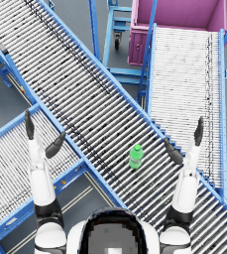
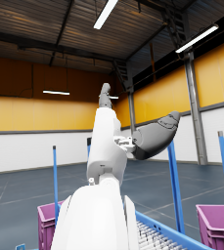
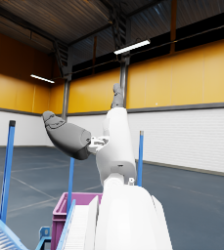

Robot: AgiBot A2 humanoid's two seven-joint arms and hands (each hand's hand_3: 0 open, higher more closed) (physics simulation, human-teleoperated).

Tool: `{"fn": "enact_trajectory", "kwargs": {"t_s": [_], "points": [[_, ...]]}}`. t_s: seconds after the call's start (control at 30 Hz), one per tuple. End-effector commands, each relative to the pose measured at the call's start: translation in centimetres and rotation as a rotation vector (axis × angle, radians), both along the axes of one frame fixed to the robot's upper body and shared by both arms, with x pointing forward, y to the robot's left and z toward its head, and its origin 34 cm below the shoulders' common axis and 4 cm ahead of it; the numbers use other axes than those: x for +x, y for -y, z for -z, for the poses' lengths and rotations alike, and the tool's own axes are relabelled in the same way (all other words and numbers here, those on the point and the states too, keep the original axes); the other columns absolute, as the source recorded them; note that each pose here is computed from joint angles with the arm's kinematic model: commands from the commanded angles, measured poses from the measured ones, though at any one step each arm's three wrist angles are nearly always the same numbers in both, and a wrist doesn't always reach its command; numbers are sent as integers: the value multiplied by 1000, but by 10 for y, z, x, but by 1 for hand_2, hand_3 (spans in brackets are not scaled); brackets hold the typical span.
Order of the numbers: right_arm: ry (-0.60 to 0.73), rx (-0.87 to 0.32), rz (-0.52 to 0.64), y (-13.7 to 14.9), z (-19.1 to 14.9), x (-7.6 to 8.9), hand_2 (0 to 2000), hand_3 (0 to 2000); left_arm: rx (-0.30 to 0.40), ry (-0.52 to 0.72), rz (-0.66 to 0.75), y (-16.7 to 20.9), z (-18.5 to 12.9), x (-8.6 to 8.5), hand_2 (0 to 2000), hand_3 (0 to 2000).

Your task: Pick up the oil and place it on the left assembly line, put the cola on the right, and keep Sprite still

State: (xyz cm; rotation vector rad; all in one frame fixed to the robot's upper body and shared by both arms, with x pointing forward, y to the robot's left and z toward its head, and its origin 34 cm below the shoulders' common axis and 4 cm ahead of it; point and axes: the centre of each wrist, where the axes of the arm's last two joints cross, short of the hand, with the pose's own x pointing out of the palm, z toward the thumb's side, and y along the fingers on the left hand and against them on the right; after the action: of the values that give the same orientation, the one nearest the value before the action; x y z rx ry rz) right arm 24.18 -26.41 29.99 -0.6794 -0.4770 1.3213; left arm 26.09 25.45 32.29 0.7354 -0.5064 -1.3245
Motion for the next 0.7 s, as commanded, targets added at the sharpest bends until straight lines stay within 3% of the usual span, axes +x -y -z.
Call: {"fn": "enact_trajectory", "kwargs": {"t_s": [0.03, 0.7], "points": [[32, -11, 1, 0, -9, -1, 0, 0, 6, 28, -1, 0, -8, -1, 0, 0], [-4, 6, 5, 1, 1, 0, 0, 0, -5, -11, 6, 2, 4, -1, 0, 0]]}}
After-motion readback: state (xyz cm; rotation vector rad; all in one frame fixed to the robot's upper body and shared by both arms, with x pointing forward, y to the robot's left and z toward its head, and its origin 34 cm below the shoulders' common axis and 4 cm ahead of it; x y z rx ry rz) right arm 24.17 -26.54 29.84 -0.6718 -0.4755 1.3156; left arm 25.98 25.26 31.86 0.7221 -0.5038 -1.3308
